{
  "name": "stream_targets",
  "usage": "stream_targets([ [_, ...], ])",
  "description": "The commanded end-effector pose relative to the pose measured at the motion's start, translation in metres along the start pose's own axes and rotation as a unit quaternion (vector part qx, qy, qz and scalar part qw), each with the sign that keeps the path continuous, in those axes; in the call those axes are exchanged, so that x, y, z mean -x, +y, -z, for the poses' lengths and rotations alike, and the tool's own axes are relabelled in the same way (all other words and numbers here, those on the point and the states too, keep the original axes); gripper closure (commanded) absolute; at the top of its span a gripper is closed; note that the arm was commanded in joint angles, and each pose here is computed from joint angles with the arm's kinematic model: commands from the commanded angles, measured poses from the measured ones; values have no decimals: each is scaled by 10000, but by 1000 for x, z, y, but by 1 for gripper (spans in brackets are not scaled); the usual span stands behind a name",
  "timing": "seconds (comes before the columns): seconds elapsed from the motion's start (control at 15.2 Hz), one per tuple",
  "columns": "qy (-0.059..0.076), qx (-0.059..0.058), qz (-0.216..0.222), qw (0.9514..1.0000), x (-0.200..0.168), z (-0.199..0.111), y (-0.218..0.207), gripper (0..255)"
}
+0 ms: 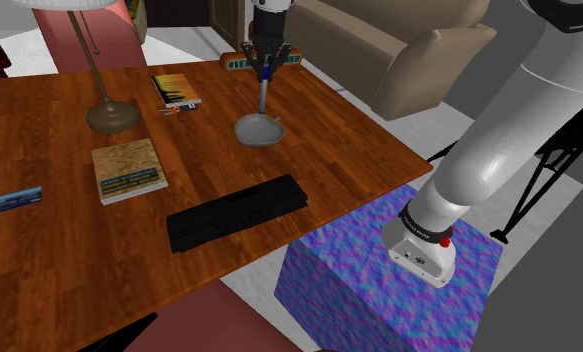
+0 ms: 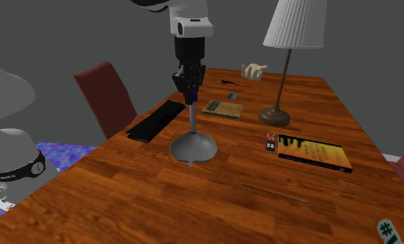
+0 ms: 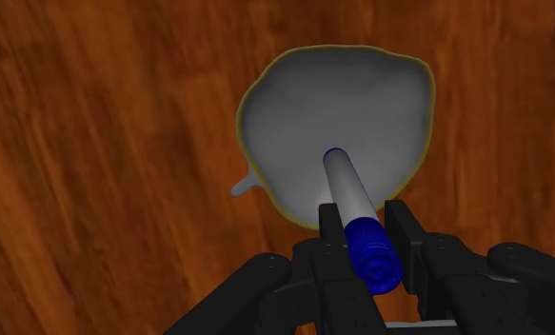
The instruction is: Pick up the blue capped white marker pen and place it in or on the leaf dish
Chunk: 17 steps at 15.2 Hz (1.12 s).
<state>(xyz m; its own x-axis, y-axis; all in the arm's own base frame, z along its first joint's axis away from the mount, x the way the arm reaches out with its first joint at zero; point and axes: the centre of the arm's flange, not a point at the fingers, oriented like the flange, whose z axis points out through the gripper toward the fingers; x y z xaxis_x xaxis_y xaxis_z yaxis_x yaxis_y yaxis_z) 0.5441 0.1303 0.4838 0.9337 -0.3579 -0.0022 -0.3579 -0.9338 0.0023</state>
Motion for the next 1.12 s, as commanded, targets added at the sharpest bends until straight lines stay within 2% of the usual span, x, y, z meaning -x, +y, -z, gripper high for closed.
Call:
stream_targets([
  [0.0, 2, -1, 0, 10000, 0, -10, 0, 255],
  [0.53, 2, -1, 0, 10000, 0, -54, 0, 255],
  [1.06, 2, -1, 0, 10000, 0, -54, 0, 255],
])
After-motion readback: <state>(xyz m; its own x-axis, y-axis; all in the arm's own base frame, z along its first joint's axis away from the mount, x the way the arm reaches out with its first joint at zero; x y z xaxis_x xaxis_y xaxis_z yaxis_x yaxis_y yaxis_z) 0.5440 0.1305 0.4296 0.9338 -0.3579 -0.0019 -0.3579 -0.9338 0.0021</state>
